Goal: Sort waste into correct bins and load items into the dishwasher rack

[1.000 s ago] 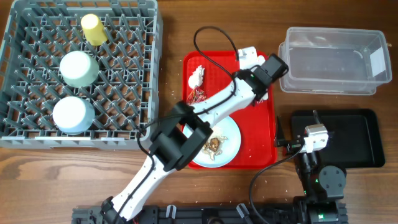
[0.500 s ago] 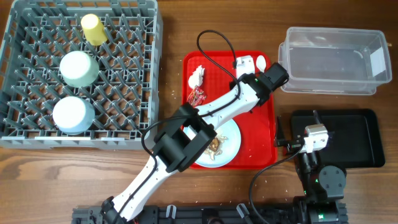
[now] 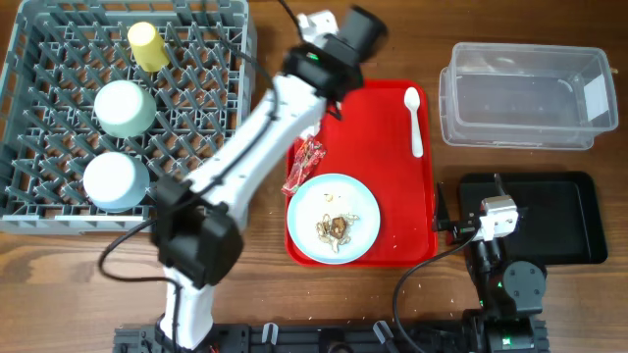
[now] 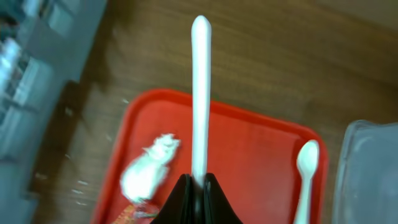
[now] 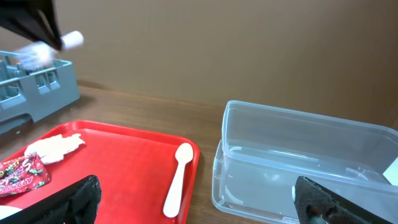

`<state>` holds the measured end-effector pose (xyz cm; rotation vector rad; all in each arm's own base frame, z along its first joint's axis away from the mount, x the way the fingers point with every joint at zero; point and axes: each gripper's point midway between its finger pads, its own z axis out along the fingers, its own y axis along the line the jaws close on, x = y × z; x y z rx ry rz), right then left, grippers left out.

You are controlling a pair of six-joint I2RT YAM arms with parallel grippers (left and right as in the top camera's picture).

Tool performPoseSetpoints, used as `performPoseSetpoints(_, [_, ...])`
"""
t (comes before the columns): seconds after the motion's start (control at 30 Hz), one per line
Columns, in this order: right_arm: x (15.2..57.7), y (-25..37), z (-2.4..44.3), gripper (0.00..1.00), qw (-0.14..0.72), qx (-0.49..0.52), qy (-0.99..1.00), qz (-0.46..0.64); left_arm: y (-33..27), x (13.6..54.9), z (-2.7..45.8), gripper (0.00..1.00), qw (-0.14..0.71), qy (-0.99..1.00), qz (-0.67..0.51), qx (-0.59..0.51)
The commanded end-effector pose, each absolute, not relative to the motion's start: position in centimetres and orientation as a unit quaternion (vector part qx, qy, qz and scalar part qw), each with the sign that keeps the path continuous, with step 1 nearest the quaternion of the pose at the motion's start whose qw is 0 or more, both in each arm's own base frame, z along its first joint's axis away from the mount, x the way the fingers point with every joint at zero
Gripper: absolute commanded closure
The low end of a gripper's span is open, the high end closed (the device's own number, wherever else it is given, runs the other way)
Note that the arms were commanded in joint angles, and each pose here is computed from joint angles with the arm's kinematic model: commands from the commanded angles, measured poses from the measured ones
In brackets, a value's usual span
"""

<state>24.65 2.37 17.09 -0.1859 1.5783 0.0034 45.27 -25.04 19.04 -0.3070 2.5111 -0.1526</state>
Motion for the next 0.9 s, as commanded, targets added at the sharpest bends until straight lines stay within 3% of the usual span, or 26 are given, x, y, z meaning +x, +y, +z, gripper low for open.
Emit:
performPoseSetpoints(0.0, [24.7,2.1,17.3,0.0,0.703,-0.074,0.707,0.0,-19.4,45.9,21.6,0.96,0.292,0.956,-0.035,-0.027])
performPoseSetpoints(0.07, [24.7,2.1,17.3,0.0,0.703,-0.074,0.707,0.0,-14.1,46.5,21.0,0.89,0.259,0.965,-0.017,0.021])
performPoseSetpoints(0.17, [24.7,2.1,17.3,0.0,0.703,-0.074,0.707,0.001,-8.9,46.9,20.1,0.96,0.226,0.97,-0.044,0.079])
performPoseSetpoints(0.37, [24.7,2.1,17.3,0.0,0.703,-0.074,0.707,0.001,-2.1,47.8,20.8,0.96,0.239,0.961,-0.132,0.042])
performPoseSetpoints(0.4, [24.7,2.1,17.3,0.0,0.703,-0.074,0.707,0.001,-2.7,47.2,21.1,0.84,0.23,0.956,-0.175,0.042])
performPoseSetpoints(0.43, [24.7,2.1,17.3,0.0,0.703,-0.074,0.707,0.0,-3.3,46.8,21.2,0.8,0.225,0.954,-0.194,0.047])
performPoseSetpoints(0.47, [24.7,2.1,17.3,0.0,0.703,-0.074,0.707,0.001,-4.4,46.3,21.2,0.64,0.215,0.952,-0.213,0.053])
performPoseSetpoints(0.57, [24.7,2.1,17.3,0.0,0.703,-0.074,0.707,0.0,-9.6,44.8,21.0,0.53,0.194,0.946,-0.222,0.134])
performPoseSetpoints(0.63, [24.7,2.1,17.3,0.0,0.703,-0.074,0.707,0.0,-13.6,43.9,21.0,0.53,0.187,0.938,-0.23,0.181])
performPoseSetpoints(0.7, [24.7,2.1,17.3,0.0,0.703,-0.074,0.707,0.001,-17.9,43.3,20.8,0.61,0.182,0.932,-0.243,0.197])
performPoseSetpoints(0.73, [24.7,2.1,17.3,0.0,0.703,-0.074,0.707,0.0,-21.9,43.6,20.3,0.66,0.178,0.938,-0.254,0.155])
performPoseSetpoints(0.87, [24.7,2.1,17.3,0.0,0.703,-0.074,0.707,0.0,-29.9,45.9,16.4,0.64,0.227,0.955,-0.193,0.017])
